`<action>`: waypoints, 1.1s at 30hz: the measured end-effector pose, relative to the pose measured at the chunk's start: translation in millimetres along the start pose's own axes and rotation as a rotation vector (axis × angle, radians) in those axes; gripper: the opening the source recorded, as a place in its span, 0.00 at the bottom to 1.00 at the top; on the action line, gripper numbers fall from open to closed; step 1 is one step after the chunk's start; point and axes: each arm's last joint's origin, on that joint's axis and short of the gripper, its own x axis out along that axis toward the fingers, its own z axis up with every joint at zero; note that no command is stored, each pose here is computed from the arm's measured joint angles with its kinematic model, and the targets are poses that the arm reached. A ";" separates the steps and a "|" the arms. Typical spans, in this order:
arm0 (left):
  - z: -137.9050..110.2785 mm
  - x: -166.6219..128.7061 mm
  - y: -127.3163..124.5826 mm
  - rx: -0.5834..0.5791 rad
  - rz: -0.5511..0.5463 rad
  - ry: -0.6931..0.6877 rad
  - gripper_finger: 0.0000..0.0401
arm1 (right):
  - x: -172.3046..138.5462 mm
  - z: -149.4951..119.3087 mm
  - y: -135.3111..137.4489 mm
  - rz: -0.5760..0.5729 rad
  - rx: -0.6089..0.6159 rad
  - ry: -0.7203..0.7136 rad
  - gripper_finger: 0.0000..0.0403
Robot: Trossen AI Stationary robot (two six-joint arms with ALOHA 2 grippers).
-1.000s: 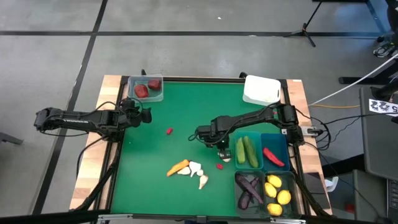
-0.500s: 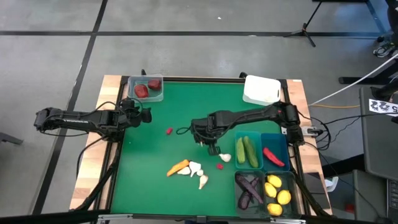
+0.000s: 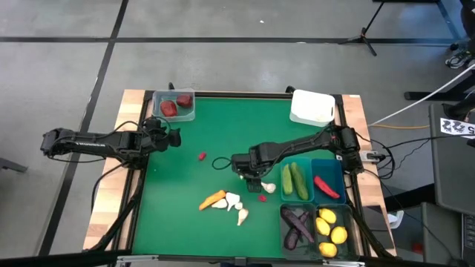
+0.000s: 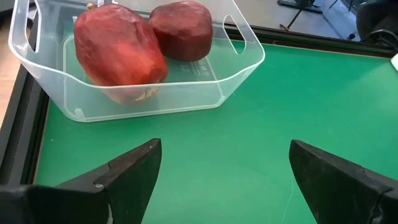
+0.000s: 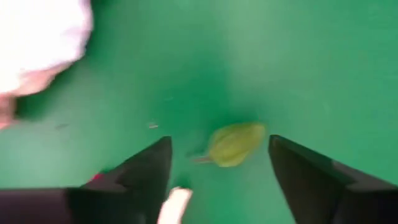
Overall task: Sort produce into baskets
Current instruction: Put the green bell pepper into the blue bin
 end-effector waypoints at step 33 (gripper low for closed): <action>0.0 0.0 -0.1 -0.052 -0.001 0.001 0.86 | 34.7 -19.2 -11.2 -0.047 0.214 0.025 0.51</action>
